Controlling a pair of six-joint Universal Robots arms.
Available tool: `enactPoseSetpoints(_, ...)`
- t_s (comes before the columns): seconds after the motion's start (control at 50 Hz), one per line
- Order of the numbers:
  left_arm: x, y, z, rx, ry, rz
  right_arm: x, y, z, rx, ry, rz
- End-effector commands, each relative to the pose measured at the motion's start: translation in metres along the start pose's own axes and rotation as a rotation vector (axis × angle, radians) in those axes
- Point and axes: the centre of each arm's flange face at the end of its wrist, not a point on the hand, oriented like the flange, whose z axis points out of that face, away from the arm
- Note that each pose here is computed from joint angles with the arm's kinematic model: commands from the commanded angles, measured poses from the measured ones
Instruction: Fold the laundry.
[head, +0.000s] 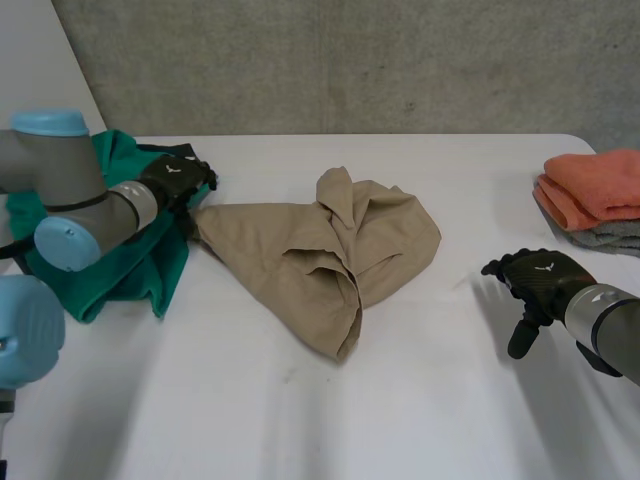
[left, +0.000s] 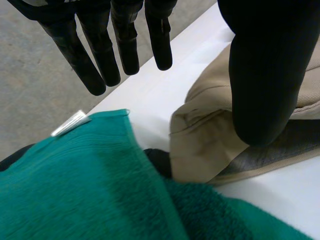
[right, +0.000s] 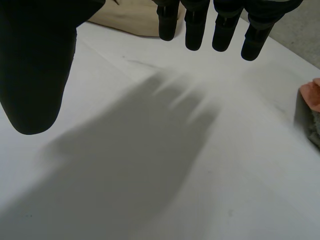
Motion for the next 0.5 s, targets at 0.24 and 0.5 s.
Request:
enactPoseSetpoints(0.24, 0.014, 0.015, 0.014, -0.083, -0.084, 0.201, 0.003, -0.002, 0.0, 0.009, 0.025, -0.007)
enactPoseSetpoints(0.5, 0.018, -0.024, 0.017, 0.07, -0.139, 0.243, 0.006, -0.002, 0.001, 0.011, 0.058, -0.024)
